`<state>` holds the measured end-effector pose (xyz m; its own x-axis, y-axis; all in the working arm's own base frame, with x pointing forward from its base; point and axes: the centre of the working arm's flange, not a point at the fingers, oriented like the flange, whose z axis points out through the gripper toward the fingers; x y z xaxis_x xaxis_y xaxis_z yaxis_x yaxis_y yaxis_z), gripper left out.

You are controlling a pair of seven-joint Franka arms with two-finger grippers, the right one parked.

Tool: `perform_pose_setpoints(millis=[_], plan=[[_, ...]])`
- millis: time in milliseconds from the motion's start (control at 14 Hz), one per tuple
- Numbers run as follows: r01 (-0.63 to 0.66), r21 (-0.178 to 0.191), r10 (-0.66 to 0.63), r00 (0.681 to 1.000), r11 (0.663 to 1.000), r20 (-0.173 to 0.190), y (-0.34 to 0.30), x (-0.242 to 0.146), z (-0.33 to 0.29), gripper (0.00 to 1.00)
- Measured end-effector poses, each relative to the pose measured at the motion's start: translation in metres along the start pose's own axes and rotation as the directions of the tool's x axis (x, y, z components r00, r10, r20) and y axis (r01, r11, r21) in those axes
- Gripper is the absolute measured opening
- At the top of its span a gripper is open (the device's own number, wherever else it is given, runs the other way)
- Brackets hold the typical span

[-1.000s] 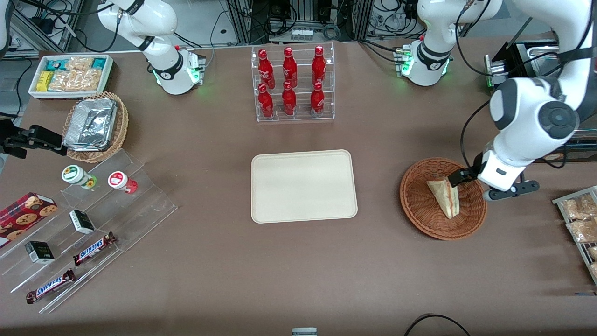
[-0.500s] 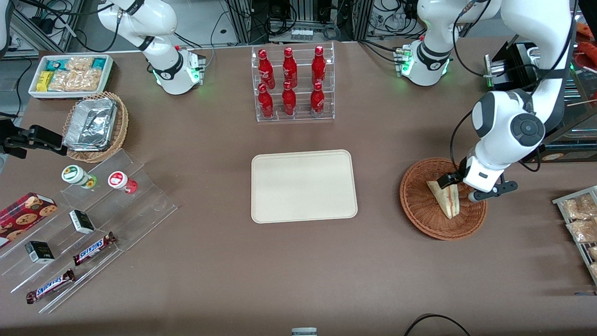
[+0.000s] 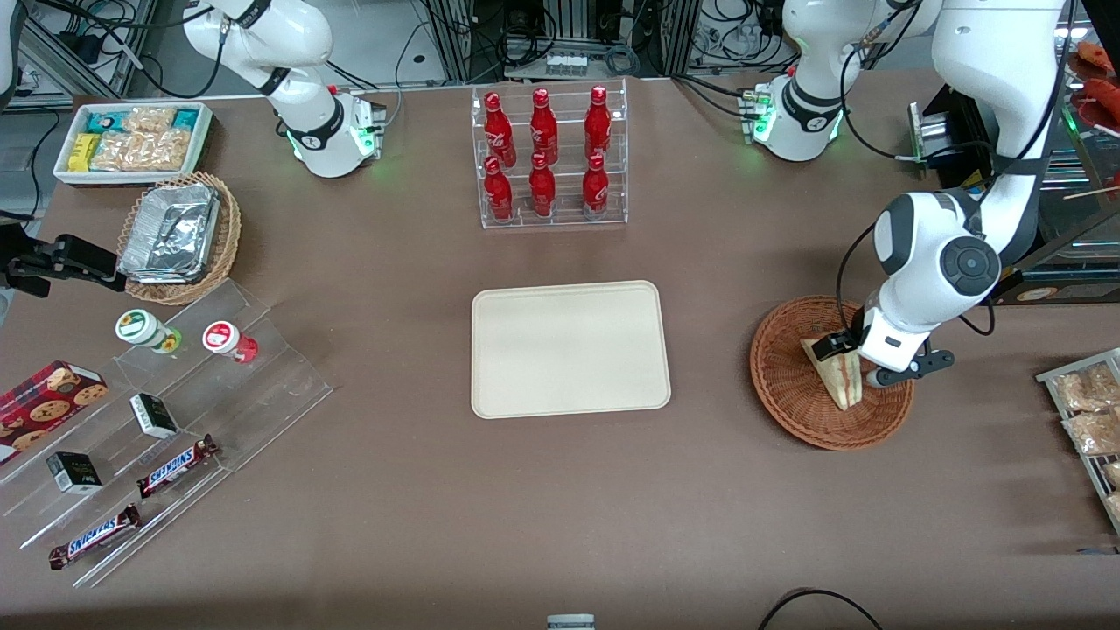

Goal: Place sandwich from basket to tray
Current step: 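Lower the left gripper and close it on the wrapped sandwich, then lift the sandwich and carry it over the cream tray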

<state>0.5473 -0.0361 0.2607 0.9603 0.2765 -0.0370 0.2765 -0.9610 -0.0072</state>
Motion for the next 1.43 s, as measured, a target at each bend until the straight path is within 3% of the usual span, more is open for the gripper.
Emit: perform_pose_setpoints(millis=[71,143,357,571,714,929,1071,1286,1429], plan=[[0.000,0.002,0.000,1.000,1.000,0.005,0.000,0.000,0.003,1.00],[0.001,0.002,-0.001,1.000,1.000,0.008,0.000,0.000,0.005,0.93],[0.017,0.003,-0.017,1.000,1.000,0.009,0.000,0.000,0.006,0.58],[0.019,0.002,-0.019,1.000,1.000,0.006,0.000,0.001,0.004,0.33],[0.009,0.012,-0.009,1.000,1.000,0.004,0.001,0.004,-0.005,0.27],[-0.012,0.061,0.009,0.999,0.998,0.053,0.006,0.016,-0.059,0.22],[-0.031,0.074,0.026,0.997,0.997,0.070,0.022,0.023,-0.115,0.15],[-0.071,0.073,0.067,0.996,0.995,0.056,0.065,0.018,-0.173,0.15],[-0.046,0.058,0.045,0.999,0.997,0.027,0.103,0.007,-0.192,0.15]])
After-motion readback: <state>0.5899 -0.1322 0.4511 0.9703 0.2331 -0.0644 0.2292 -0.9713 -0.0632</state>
